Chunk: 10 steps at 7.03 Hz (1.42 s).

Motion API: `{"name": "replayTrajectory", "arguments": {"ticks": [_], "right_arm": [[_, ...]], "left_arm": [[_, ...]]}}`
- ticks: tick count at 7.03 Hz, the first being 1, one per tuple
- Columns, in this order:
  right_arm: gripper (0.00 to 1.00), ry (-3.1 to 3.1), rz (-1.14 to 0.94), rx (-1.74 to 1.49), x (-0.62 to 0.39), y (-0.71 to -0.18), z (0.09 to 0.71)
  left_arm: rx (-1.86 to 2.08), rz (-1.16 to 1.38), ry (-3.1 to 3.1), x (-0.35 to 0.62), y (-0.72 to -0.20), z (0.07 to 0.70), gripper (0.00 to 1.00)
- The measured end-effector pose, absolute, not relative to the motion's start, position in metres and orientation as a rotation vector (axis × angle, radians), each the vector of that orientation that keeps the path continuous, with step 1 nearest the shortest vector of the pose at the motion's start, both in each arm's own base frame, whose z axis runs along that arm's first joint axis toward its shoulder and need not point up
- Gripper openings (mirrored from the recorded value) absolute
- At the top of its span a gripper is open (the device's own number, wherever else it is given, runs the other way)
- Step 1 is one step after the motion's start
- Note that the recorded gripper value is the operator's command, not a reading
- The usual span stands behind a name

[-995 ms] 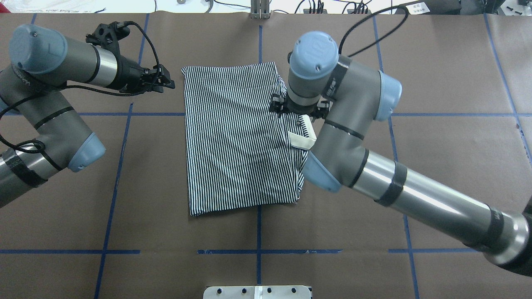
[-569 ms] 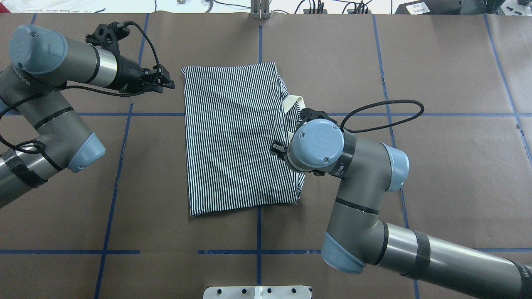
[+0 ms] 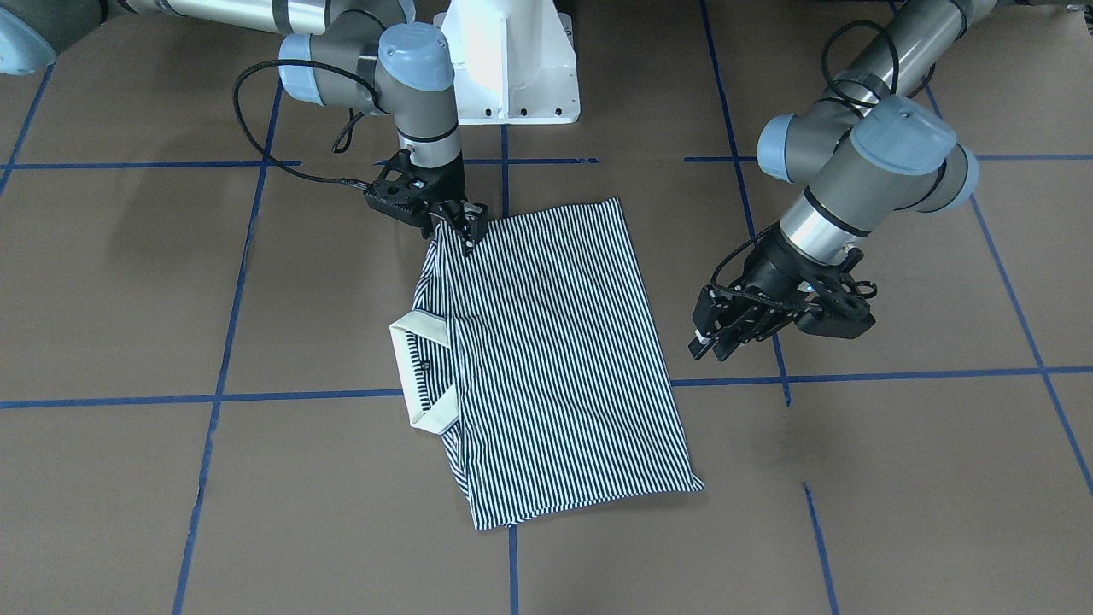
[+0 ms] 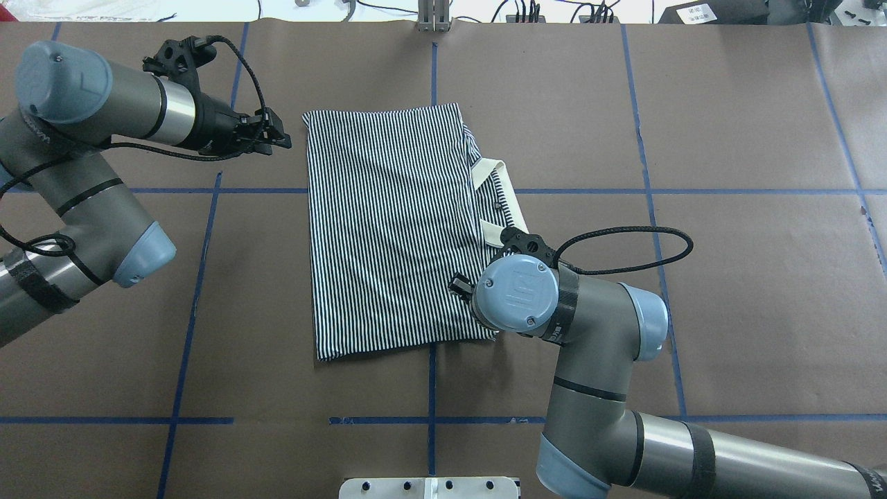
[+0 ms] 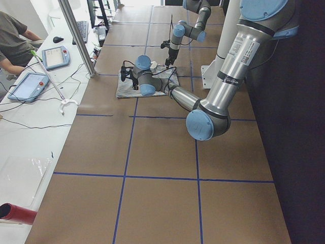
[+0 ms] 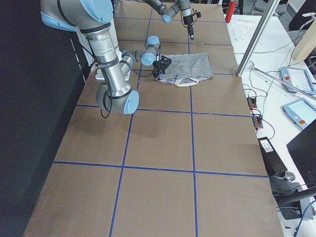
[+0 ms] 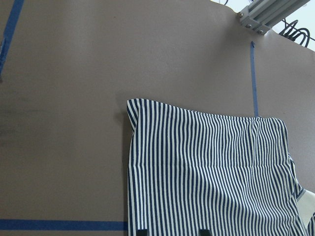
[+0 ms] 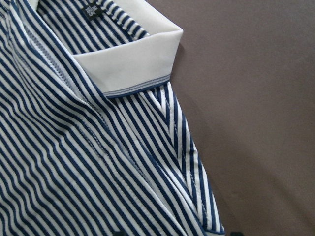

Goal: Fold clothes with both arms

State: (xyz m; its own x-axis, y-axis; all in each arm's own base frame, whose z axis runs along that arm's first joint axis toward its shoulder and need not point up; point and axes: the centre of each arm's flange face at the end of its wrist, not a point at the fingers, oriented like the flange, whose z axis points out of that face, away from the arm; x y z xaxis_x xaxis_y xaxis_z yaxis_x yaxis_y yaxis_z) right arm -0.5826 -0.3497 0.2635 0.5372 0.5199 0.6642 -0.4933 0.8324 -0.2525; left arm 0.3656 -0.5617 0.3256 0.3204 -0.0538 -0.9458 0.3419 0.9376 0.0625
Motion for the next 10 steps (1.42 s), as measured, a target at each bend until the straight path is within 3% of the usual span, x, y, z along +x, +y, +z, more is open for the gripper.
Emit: {"name": "replayTrajectory", "arguments": {"ticks": [1, 2, 3, 4, 5, 10], "right_arm": [[0.61, -0.795, 0.602, -0.039, -0.584, -0.348, 0.267], [0.35, -0.79, 0.601, -0.04, -0.584, -0.347, 0.268], [0.17, -0.789, 0.602, -0.04, -0.585, -0.346, 0.269], [0.06, -0.785, 0.601, -0.041, -0.585, -0.345, 0.272], [0.0, -0.781, 0.598, -0.042, -0.585, -0.344, 0.275], [0.0, -0.805, 0.592, -0.046, -0.577, -0.337, 0.266]], "left_arm": [[0.271, -0.264, 1.221, 0.366, -0.562, 0.326, 0.45], [0.271, -0.264, 1.221, 0.366, -0.562, 0.326, 0.46], [0.272, -0.264, 1.221, 0.366, -0.562, 0.325, 0.46], [0.272, -0.264, 1.222, 0.365, -0.562, 0.325, 0.46], [0.272, -0.264, 1.222, 0.365, -0.562, 0.325, 0.46], [0.262, -0.277, 1.233, 0.364, -0.56, 0.321, 0.47]]}}
